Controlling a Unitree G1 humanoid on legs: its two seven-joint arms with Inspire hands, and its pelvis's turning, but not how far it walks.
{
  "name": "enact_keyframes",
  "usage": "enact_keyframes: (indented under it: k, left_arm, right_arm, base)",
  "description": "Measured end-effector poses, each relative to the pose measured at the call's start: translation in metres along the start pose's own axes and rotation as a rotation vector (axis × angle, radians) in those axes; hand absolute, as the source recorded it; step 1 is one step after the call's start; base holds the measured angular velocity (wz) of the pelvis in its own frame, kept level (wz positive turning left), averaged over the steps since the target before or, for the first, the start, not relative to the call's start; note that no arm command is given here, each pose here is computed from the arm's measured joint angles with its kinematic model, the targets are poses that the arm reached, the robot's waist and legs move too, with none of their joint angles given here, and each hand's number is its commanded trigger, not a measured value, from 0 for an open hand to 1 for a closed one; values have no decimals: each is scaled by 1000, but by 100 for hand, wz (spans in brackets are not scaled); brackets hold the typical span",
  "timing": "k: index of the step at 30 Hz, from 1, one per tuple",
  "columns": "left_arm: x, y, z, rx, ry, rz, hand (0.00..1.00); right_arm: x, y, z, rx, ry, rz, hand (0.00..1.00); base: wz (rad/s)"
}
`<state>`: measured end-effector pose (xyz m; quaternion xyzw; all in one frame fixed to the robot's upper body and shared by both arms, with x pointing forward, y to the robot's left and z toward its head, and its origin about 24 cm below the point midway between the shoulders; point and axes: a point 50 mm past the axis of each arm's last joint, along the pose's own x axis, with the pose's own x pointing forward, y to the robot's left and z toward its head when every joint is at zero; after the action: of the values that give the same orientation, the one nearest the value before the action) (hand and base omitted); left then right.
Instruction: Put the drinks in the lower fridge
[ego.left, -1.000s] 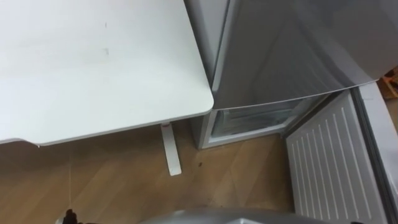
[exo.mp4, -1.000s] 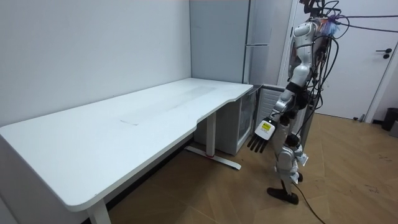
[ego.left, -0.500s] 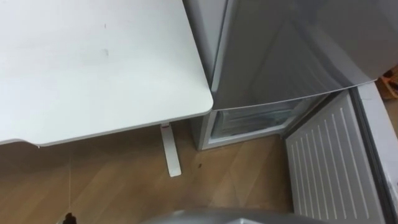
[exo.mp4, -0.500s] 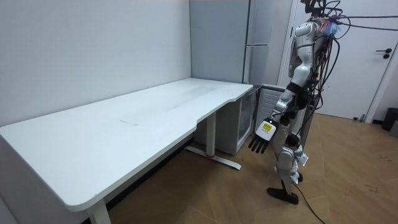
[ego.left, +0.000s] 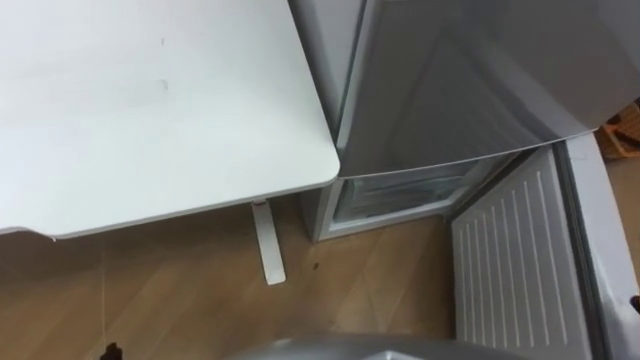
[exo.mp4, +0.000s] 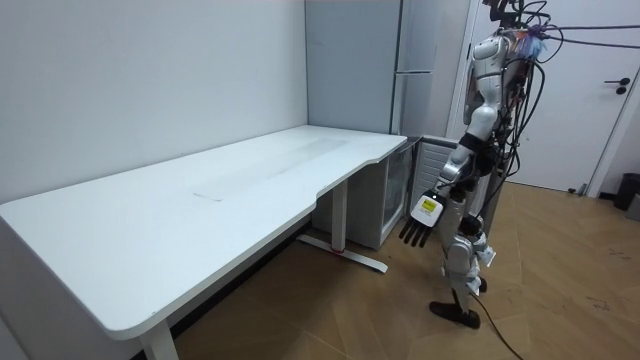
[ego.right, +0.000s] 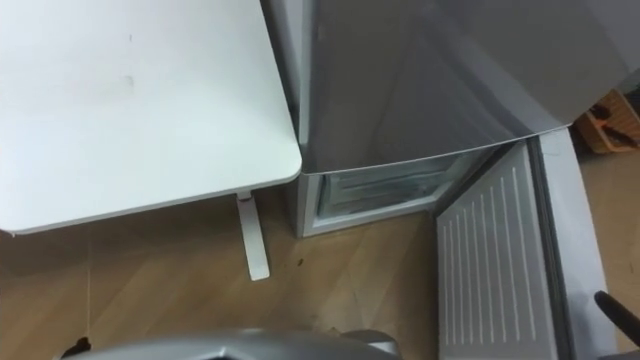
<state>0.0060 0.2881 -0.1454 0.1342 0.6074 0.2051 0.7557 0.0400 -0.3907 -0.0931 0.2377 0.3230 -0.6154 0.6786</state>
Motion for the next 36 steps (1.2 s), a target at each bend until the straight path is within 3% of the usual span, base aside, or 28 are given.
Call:
enact_keyframes:
  k: [3, 6, 8, 11, 14, 17, 26, 36]
  left_arm:
    - [1, 1, 2, 9, 6, -36, 0]
    - [2, 3, 4, 34, -2, -56, 0]
    - [3, 4, 13, 80, -28, -66, 0]
    - [5, 4, 22, 125, -60, -73, 0]
    - [4, -1, 28, 149, -98, -92, 0]
    - [4, -1, 25, 152, -99, -93, 0]
    - [3, -1, 23, 151, -94, -76, 0]
    - [3, -3, 24, 157, -99, -46, 0]
  right_arm:
    - [-1, 10, -3, -28, 22, 141, 0]
    - [-13, 33, 0, -114, 4, 397, 0]
    - [-37, 59, 4, -234, -74, 647, 0]
    - [-68, 88, -5, -284, -55, 993, 0]
    - [-90, 106, -12, -302, -27, 1220, 0]
    - [-103, 119, -6, -264, -40, 1352, 0]
    - [-114, 125, -4, -275, -36, 1527, 0]
    - [-114, 123, -5, -279, -10, 1572, 0]
  base:
    - [-14]
    - [-21]
    - [-13]
    - [0]
    - [0]
    - [7]
    - [6]
    - [0]
